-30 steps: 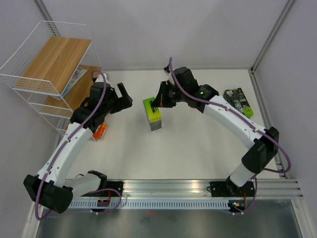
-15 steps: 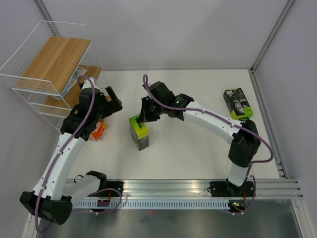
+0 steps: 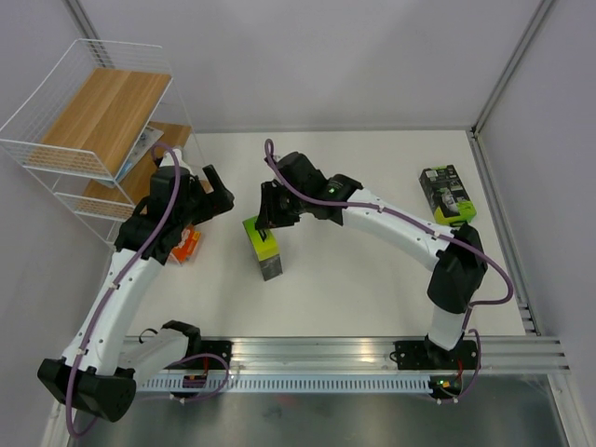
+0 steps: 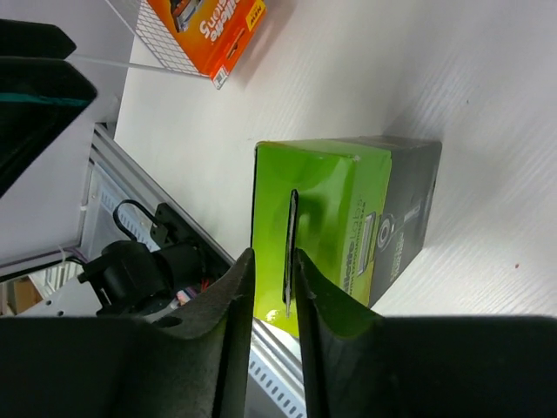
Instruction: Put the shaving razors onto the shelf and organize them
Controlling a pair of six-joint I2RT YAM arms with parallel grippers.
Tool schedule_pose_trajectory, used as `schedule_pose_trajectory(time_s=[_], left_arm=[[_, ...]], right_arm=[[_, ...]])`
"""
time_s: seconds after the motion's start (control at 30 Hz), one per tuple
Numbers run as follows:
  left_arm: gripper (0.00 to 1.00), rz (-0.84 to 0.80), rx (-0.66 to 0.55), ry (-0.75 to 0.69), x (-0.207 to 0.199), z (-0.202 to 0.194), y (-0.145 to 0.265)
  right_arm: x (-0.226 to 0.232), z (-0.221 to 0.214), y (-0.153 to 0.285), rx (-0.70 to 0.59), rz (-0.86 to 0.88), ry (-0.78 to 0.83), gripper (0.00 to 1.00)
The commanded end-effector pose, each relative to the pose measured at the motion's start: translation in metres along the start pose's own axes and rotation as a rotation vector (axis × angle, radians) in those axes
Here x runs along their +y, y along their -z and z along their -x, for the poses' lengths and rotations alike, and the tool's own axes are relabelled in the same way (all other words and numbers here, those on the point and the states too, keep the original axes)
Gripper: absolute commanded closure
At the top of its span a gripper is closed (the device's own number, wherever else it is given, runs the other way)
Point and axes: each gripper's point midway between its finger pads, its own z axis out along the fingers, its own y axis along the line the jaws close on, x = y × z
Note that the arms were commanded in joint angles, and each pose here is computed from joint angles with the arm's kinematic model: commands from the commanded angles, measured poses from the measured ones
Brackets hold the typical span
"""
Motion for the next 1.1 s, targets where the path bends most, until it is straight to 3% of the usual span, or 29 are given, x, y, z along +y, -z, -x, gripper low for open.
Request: schedule_pose_trajectory(time_s=[0.0, 0.03, 0.1, 0.13, 0.37, 0.57, 0.67, 0.8, 1.07], left_arm=[[0.0, -0.026, -0.002, -0.021, -0.004, 0.003, 0.002], [0.0, -0.03, -0.001, -0.018, -0.005, 0.004, 0.002], [0.0, -0.045, -0.008, -0.016, -0.01, 0.009, 0.004], [0.0, -0.048, -0.005, -0.018, -0.011, 0.009, 0.004], [0.03, -0.015, 0.011, -0.052, -0.018, 0.023, 0.018], [0.08, -0.026, 0.078, -0.145, -0.048, 0.004, 0.02], [0.08, 0.022, 0.141, -0.243, -0.063, -0.014, 0.021], [0.13, 0.098, 0.199, -0.26, -0.063, -0.025, 0.019], [0.17, 0.161, 0.269, -0.256, -0.069, -0.061, 0.011]], right_arm=[[0.02, 0.02, 0.016, -0.059, 0.033, 0.037, 0.68], [0.019, 0.02, 0.018, -0.058, 0.022, 0.038, 0.63], [0.019, 0.025, 0.024, -0.08, 0.009, 0.042, 0.23], [0.017, 0.024, 0.026, -0.079, -0.004, 0.042, 0.18], [-0.003, 0.04, 0.07, -0.161, -0.108, 0.016, 0.14], [-0.118, 0.059, 0.127, -0.268, -0.296, -0.141, 0.1], [-0.175, 0.049, 0.151, -0.311, -0.435, -0.19, 0.07], [-0.223, 0.029, 0.174, -0.345, -0.559, -0.239, 0.05], [-0.253, 0.002, 0.159, -0.291, -0.539, -0.299, 0.03]])
